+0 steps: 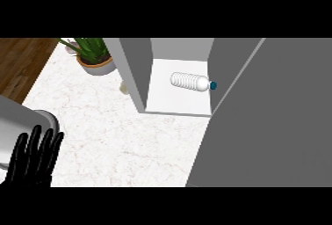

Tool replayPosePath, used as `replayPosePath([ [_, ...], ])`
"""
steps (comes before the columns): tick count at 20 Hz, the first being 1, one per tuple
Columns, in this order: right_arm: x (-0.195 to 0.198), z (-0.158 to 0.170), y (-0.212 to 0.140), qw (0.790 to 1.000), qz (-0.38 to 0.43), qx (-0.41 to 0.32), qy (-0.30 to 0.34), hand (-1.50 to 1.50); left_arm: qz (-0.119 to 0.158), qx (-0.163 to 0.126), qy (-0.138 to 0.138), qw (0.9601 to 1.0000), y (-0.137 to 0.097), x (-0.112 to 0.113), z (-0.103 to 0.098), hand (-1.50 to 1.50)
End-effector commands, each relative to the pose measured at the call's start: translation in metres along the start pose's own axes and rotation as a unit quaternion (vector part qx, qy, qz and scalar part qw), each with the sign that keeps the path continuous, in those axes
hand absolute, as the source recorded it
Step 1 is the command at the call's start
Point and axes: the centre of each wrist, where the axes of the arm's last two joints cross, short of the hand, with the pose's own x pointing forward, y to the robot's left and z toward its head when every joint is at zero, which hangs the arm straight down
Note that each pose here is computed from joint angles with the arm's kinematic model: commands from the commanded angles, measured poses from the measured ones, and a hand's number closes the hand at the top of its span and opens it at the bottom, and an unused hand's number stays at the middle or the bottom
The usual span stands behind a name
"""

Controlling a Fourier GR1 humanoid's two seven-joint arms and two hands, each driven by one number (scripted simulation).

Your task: Pick up the bottled water, place it into the cabinet and close the cabinet

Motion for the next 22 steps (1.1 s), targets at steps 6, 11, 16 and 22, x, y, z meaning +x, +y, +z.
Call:
replayPosePath([
  [6,-0.001,-0.038,0.005,0.998,-0.035,-0.046,-0.025,1.50,0.004,-0.014,-0.004,0.9999,0.006,0.005,-0.001,-1.50],
  [11,-0.008,-0.038,0.004,0.996,-0.071,-0.052,-0.024,1.50,0.009,-0.020,-0.013,0.9997,0.007,0.010,-0.003,-1.50],
  [16,-0.014,-0.042,0.005,0.993,-0.111,-0.021,-0.024,1.50,0.003,-0.029,-0.006,0.9996,0.015,0.010,-0.003,-1.50],
  [22,-0.038,-0.046,0.024,0.965,-0.242,0.098,0.005,1.50,0.021,-0.062,-0.015,0.9978,0.008,0.017,-0.008,-1.50],
])
